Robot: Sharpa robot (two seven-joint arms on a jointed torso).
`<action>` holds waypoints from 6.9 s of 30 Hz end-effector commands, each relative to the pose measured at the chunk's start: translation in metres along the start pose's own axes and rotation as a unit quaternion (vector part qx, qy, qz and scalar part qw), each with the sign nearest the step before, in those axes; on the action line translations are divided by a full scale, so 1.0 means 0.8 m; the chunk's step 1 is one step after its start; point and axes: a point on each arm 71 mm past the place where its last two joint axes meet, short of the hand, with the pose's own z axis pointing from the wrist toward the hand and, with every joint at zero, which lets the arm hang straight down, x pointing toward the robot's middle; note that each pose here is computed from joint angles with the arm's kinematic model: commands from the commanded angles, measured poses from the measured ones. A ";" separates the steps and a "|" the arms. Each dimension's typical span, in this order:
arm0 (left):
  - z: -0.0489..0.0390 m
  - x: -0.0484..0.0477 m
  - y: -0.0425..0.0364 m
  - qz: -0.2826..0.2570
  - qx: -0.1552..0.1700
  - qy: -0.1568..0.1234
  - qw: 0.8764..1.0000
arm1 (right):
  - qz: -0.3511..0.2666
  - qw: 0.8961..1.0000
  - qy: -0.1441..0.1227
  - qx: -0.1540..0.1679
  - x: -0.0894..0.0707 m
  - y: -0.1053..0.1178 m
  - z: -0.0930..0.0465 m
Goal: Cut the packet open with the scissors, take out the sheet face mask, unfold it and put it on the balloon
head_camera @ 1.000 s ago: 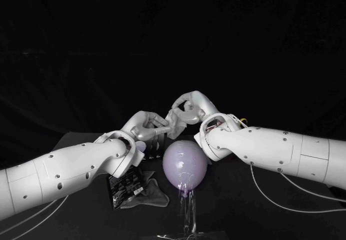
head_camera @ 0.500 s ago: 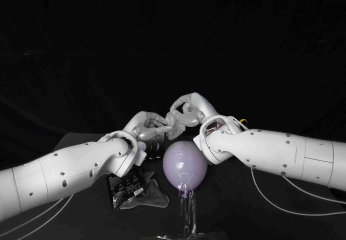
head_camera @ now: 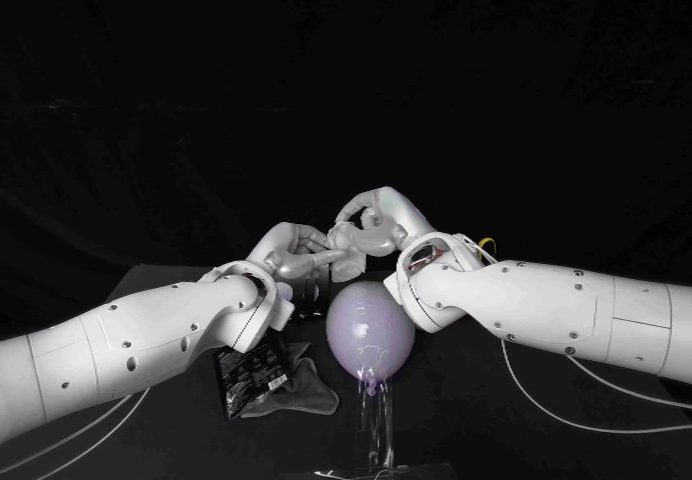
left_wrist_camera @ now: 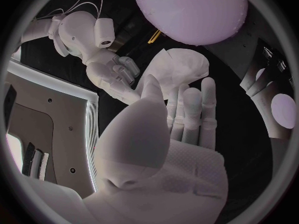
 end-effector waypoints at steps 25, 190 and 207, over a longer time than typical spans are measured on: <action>0.000 -0.008 0.0010 -0.008 0.005 -0.019 1.000 | -0.013 1.000 0.001 0.006 -0.009 -0.011 0.002; 0.004 -0.018 0.0044 -0.066 0.009 -0.001 0.998 | -0.001 1.000 -0.014 0.003 -0.022 -0.030 0.003; 0.003 0.004 0.0108 -0.040 0.011 0.019 0.999 | 0.010 1.000 -0.030 -0.001 -0.022 -0.023 0.008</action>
